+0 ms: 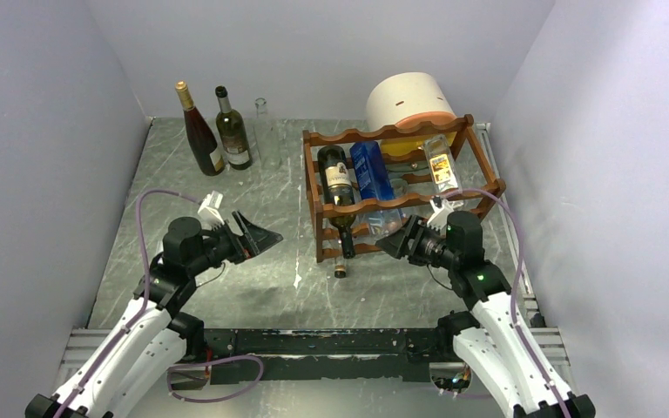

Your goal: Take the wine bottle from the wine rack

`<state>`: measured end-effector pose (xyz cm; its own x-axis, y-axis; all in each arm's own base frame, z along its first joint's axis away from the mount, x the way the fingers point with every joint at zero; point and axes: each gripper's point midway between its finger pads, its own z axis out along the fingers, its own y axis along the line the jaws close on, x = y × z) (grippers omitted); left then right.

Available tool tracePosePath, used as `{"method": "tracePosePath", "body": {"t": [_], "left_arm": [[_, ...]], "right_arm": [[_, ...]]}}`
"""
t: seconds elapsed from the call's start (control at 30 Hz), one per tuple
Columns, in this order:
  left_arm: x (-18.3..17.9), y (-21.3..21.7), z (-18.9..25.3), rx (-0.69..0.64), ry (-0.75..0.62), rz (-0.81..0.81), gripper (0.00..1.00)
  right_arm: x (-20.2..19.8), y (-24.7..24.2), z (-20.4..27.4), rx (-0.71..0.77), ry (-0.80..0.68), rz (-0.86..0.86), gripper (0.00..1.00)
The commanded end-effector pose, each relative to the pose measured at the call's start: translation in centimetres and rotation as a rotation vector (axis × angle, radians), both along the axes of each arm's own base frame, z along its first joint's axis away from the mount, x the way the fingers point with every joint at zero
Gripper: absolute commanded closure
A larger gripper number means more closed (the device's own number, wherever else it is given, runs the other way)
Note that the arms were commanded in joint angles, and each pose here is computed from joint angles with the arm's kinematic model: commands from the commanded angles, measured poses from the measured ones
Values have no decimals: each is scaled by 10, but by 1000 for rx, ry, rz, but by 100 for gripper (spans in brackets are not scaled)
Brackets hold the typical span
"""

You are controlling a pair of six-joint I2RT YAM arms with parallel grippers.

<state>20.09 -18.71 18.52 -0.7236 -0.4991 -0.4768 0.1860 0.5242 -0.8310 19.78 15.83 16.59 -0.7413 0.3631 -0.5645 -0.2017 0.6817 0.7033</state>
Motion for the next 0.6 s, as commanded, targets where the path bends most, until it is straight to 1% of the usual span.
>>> {"method": "tracePosePath", "body": {"t": [0.0, 0.07, 0.1, 0.2, 0.37, 0.5, 0.53, 0.57], "left_arm": [[0, -7, 11, -8, -82, -55, 7], [0, -11, 12, 11, -101, -69, 8], [-2, -16, 16, 22, -117, -84, 8], [-7, -34, 30, 56, -186, -120, 10], [-19, -73, 45, 79, -268, -197, 14], [-27, -95, 54, 89, -351, -229, 15], [-30, -104, 60, 84, -391, -244, 16], [-32, -109, 62, 84, -406, -258, 17]], "right_arm": [[7, 3, 3, 6, -26, 7, 39], [8, 3, 3, -2, -25, 6, 42], [8, 2, 3, -7, -27, 3, 46], [7, 0, 1, -19, -18, -4, 63], [-1, -2, -5, -28, -1, 7, 78], [-11, -3, -9, -27, 14, 15, 90], [-17, -5, -8, -27, 16, 15, 97], [-19, -5, -8, -26, 15, 15, 100]]}}
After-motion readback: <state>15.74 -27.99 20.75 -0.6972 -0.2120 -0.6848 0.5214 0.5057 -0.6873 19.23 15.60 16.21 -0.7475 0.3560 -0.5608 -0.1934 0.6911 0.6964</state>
